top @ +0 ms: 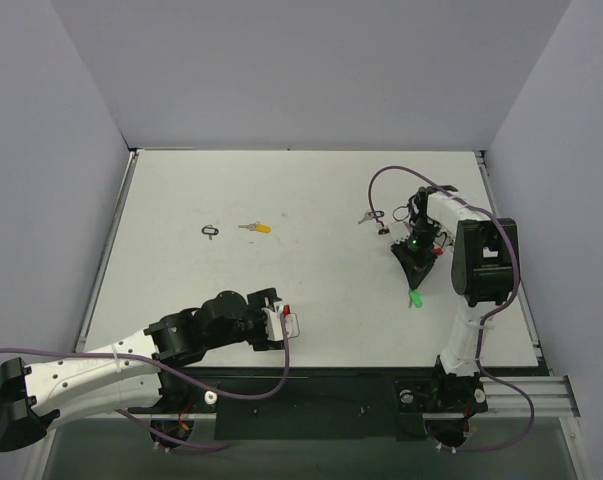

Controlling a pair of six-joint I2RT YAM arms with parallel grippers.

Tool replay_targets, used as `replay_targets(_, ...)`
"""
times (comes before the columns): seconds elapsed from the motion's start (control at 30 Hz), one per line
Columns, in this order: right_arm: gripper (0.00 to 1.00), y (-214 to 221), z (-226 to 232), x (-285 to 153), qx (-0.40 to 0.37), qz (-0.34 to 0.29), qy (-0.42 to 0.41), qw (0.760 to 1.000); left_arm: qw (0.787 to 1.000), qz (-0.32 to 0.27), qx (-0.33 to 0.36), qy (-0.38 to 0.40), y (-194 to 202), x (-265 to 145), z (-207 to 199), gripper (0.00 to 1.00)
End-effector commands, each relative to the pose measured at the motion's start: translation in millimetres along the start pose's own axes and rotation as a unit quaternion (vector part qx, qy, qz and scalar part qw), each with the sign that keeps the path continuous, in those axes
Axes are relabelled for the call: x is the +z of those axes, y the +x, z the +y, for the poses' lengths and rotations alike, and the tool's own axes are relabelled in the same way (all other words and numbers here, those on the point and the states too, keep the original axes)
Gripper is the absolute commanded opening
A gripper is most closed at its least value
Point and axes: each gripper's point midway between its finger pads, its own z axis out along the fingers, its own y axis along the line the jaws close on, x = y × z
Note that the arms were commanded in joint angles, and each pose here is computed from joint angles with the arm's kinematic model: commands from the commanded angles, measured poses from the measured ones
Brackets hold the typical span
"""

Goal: Put the keys on the keyring

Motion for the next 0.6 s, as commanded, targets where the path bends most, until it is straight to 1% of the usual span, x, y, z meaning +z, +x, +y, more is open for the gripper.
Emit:
replay_targets(0.0, 0.00, 2.2, -0.3, -6.8, 0.015, 0.014, 0.005, 1.000, 0.999, -0.033, 0.004, -0.007, -24.7, -4.1, 9.2, 0.76)
replay_targets(0.33, 0.01, -0.6, -1.4, -6.2, 0.019, 0.014, 0.006, 1.000, 1.000, -0.030, 0.002, -0.006, -23.3, -3.1, 8.9, 0.76)
replay_targets(0.57, 0.09, -3.5, -2.1, -8.8, 0.020, 0.006, 0.010, 1.000, 0.999, -0.032, 0.003, -0.007, -24.6, -3.8, 9.6, 0.76)
